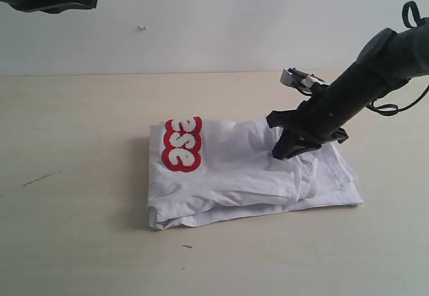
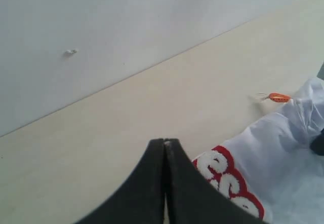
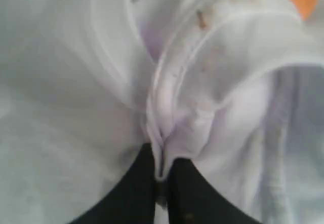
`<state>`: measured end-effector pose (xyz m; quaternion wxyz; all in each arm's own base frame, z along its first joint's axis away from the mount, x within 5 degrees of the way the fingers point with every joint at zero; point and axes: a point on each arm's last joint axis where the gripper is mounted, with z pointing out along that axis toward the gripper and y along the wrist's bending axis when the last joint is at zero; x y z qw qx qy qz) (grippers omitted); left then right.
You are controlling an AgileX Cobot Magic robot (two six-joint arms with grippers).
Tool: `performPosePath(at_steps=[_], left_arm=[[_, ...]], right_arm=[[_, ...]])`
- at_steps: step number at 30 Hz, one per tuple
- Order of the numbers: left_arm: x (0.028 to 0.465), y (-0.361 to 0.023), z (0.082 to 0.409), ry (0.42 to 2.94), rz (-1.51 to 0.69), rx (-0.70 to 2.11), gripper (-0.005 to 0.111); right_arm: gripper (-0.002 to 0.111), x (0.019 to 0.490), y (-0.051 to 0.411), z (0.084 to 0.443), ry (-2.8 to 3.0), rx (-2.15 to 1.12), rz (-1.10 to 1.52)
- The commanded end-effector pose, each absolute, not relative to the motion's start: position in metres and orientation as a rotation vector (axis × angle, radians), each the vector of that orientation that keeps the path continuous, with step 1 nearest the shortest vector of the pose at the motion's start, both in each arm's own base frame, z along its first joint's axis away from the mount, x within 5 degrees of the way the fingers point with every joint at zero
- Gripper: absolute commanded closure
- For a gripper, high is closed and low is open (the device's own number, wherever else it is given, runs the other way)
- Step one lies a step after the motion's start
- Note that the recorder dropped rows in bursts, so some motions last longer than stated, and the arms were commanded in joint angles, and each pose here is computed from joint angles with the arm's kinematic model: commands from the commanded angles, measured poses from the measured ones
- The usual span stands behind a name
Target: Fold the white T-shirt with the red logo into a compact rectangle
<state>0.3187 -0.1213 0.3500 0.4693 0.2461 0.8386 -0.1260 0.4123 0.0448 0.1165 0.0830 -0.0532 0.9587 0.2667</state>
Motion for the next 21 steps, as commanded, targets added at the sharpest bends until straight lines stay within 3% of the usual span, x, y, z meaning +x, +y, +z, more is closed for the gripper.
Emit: performPosePath(at_steps=[1, 5, 11, 19, 21], left_arm=[[0.317, -0.12, 0.352, 2.052, -0.321, 0.586, 0.107], [0.317, -0.12, 0.352, 2.05, -0.32, 0.585, 0.107], [0.317, -0.12, 0.352, 2.05, -0.32, 0.585, 0.107], [0.317, -0.12, 0.352, 2.052, -0.321, 0.586, 0.107], [0.317, -0.12, 0.352, 2.052, -0.321, 0.586, 0.107]], right_arm=[[0.108, 0.411, 0.049, 0.167, 2.769, -0.258, 0.784], [0.108, 0.403, 0.038, 0.23, 2.704, -0.249, 0.562], [0.108, 0.377, 0.015, 0.285, 2.698, -0.196, 0.188], [0.108, 0.381, -0.007, 0.257, 2.85, -0.069, -0.093], [0.102, 0.385, -0.016, 0.248, 2.863, -0.045, -0.231]])
